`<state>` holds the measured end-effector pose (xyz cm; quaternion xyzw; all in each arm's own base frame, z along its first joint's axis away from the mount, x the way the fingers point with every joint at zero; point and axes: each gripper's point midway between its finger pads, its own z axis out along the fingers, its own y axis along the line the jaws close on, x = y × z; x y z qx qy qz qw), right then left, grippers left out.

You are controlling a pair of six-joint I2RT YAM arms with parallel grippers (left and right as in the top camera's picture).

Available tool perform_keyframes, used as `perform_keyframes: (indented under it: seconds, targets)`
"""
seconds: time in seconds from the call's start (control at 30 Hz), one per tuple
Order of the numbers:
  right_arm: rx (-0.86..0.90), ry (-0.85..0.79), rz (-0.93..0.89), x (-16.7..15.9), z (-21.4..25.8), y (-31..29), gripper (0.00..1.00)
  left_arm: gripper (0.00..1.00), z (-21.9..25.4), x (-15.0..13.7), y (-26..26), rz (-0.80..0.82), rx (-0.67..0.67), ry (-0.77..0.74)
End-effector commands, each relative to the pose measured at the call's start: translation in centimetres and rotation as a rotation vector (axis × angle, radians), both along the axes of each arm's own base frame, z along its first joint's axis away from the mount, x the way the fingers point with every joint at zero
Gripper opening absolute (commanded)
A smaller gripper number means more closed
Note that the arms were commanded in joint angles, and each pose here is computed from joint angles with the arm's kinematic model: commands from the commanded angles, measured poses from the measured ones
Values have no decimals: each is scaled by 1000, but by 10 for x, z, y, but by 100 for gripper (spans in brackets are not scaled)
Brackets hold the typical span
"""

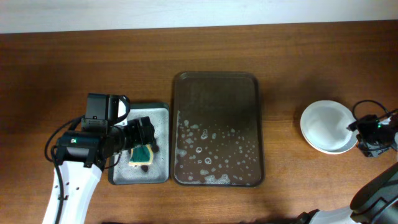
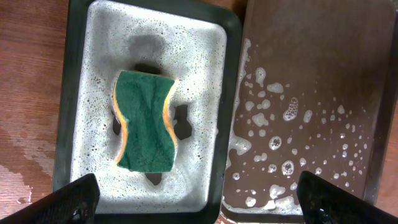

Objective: Clean dirty plates on tray and stack at the side
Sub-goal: 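Place the plate onto the stacked plates right of the tray, then release the plate and pull the right gripper back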

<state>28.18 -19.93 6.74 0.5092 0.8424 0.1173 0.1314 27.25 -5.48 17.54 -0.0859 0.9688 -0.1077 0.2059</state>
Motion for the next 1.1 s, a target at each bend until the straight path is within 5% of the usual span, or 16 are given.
perform_keyframes:
  seconds: [0.0,0.13,0.33,0.73,0.77,0.8,1.07]
  targets:
    - [10,-267,263,41,68,61,63,100,4,0,0,-8,-4,-15]
    - [-139,-366,690,34,130,178,62,100,4,0,0,-8,-4,-15]
    - [-176,-236,1011,-4,117,264,61,99,4,0,0,-8,-4,-15]
    - [-148,-169,1088,-32,114,275,64,99,2,-4,-1,-11,-8,4]
    - [-133,-196,1092,-34,119,279,68,99,2,-4,-1,-12,-8,4]
    - [-95,-221,1096,-38,124,286,99,99,2,-4,-1,-12,-8,4]
    - [-37,-221,1106,-39,122,293,99,99,2,-4,-1,-12,-8,4]
